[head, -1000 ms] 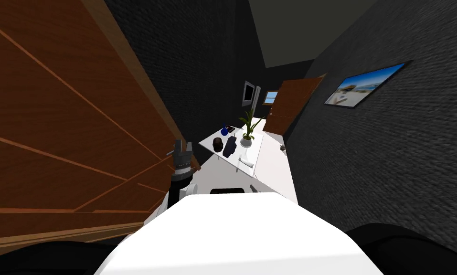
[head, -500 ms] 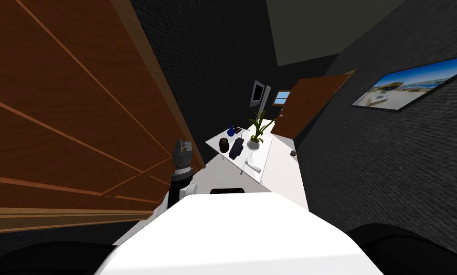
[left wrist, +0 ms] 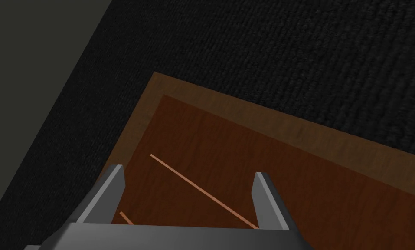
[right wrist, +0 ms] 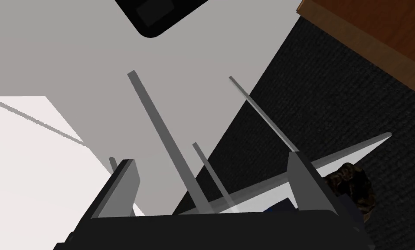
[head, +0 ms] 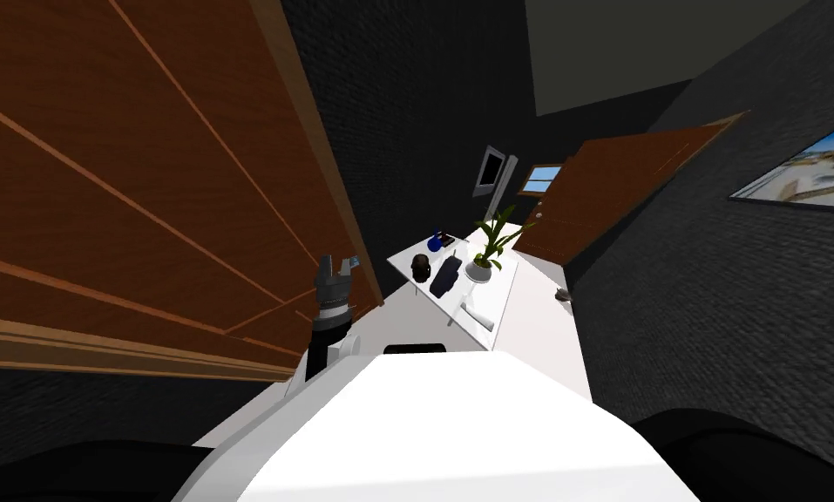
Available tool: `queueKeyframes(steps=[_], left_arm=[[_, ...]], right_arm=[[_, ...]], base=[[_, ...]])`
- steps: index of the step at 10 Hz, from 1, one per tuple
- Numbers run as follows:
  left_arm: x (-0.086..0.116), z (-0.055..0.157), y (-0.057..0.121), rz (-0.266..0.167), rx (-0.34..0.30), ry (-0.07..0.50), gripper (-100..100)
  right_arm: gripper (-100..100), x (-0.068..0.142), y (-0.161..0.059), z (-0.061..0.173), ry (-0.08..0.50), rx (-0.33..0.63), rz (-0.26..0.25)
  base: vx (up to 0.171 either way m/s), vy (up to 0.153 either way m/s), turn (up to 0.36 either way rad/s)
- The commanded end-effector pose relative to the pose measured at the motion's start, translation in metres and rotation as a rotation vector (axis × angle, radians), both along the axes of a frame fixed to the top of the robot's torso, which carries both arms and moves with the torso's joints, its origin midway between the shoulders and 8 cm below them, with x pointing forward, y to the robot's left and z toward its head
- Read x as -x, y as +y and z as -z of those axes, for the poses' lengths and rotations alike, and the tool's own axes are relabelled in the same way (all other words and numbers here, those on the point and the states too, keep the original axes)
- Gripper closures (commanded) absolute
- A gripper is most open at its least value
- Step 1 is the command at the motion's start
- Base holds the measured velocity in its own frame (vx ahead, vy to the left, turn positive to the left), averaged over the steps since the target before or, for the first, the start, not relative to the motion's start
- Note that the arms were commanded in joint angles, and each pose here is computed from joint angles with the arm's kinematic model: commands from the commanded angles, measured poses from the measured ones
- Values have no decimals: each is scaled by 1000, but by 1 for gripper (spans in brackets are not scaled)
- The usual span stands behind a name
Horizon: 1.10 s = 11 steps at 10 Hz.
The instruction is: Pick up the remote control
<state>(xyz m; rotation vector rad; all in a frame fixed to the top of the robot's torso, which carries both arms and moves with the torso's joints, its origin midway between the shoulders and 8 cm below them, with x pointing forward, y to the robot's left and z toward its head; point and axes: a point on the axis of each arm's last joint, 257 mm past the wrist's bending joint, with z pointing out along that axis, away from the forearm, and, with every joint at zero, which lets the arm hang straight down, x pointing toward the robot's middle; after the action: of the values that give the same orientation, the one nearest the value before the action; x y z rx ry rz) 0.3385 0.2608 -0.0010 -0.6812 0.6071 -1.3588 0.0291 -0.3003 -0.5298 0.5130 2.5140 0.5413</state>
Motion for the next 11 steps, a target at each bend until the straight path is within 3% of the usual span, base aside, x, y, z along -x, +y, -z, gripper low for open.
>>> queueKeyframes(steps=[1, 2, 3, 4, 5, 6, 8, 9, 11], left_arm=[[0, 0, 0, 0, 0, 0, 0], [0, 0, 0, 0, 0, 0, 0], [0, 0, 0, 0, 0, 0, 0], [0, 0, 0, 0, 0, 0, 0], [0, 0, 0, 0, 0, 0, 0], [0, 0, 0, 0, 0, 0, 0], [0, 0, 0, 0, 0, 0, 0], [0, 0, 0, 0, 0, 0, 0], [0, 0, 0, 0, 0, 0, 0]], right_arm=[[-100, 44, -16, 12, 86, 57, -63], [-100, 52, -22, 15, 102, 67, -60], [-100, 79, -34, 19, 155, 102, -103], [-100, 83, -36, 20, 164, 107, -101], [-100, 113, -52, 24, 221, 144, -142], [-100, 113, -52, 24, 221, 144, -142], [-100, 162, -81, 23, 317, 210, -223], [-100, 166, -85, 23, 325, 215, -222], [-100, 209, -119, 17, 413, 280, -297]], base=[[169, 110, 464], [113, 68, 136], [95, 58, 271], [69, 34, 137], [86, 51, 190], [74, 34, 174], [104, 43, 400], [122, 32, 136], [135, 18, 337]])
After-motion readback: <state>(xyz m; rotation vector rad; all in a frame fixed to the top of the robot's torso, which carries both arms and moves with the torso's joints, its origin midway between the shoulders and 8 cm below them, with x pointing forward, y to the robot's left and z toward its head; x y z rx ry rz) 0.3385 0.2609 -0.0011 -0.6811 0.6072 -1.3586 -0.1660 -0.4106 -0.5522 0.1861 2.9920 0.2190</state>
